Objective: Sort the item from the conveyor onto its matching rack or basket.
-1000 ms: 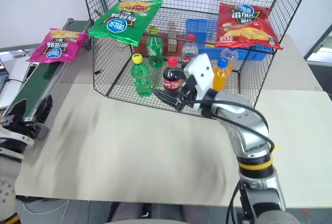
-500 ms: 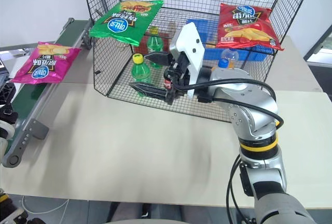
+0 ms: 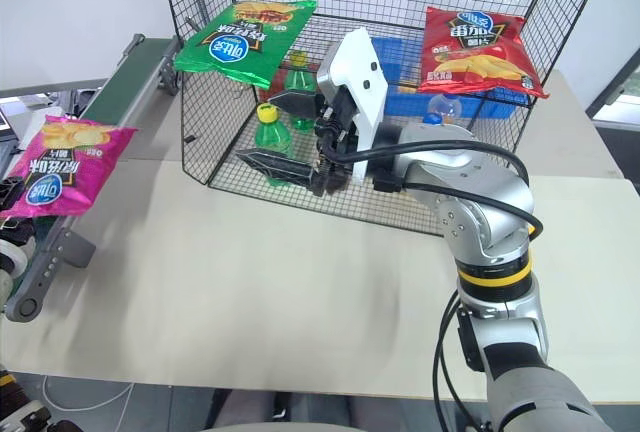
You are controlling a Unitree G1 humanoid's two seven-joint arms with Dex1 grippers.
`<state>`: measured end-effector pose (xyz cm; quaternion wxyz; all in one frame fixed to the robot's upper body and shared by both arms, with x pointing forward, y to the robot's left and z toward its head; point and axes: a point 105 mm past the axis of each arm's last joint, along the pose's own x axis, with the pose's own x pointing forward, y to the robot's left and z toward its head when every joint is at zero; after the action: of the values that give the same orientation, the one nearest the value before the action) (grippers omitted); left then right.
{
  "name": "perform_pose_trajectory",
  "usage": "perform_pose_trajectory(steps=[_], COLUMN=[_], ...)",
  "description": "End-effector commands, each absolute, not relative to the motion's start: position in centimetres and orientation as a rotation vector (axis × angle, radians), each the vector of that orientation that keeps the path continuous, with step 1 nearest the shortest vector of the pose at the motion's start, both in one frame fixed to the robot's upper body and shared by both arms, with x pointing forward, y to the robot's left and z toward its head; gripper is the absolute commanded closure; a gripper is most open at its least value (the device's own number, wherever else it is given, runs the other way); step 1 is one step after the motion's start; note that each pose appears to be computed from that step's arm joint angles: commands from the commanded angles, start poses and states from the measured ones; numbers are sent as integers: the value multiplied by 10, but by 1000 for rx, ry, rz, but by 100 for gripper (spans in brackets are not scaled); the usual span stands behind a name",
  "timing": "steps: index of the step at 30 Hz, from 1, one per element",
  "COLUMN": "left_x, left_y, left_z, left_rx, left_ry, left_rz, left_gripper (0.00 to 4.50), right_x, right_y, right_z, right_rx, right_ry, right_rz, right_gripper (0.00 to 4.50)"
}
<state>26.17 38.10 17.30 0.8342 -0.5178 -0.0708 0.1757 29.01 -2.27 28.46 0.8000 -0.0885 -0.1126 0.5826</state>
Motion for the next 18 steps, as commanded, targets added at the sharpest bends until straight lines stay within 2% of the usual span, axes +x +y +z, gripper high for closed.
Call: perform_pose_trajectory(steps=[1, 4, 10, 12, 16, 18], left_x=[258, 257, 256, 256, 255, 257], left_y=[387, 389, 389, 388, 382, 368], left_z=[184, 183, 187, 191, 208, 227], left_rx=[-1092, -1108, -1121, -1129, -1141, -1134], left_ry=[-189, -201, -226, -243, -295, -320], left_rz=[382, 392, 378, 366, 304, 201], left_gripper=[9, 91, 374, 445, 445, 445], right_x=[283, 283, 284, 284, 286, 288], right_y=[-22, -22, -21, -21, -22, -25], right_z=[301, 302, 302, 302, 303, 305], right_rx=[-208, -207, -206, -208, -215, -222], right_ry=[-311, -311, -312, -311, -318, -326], right_rz=[1256, 1257, 1258, 1258, 1252, 1243], right_gripper=[0, 0, 0, 0, 0, 0])
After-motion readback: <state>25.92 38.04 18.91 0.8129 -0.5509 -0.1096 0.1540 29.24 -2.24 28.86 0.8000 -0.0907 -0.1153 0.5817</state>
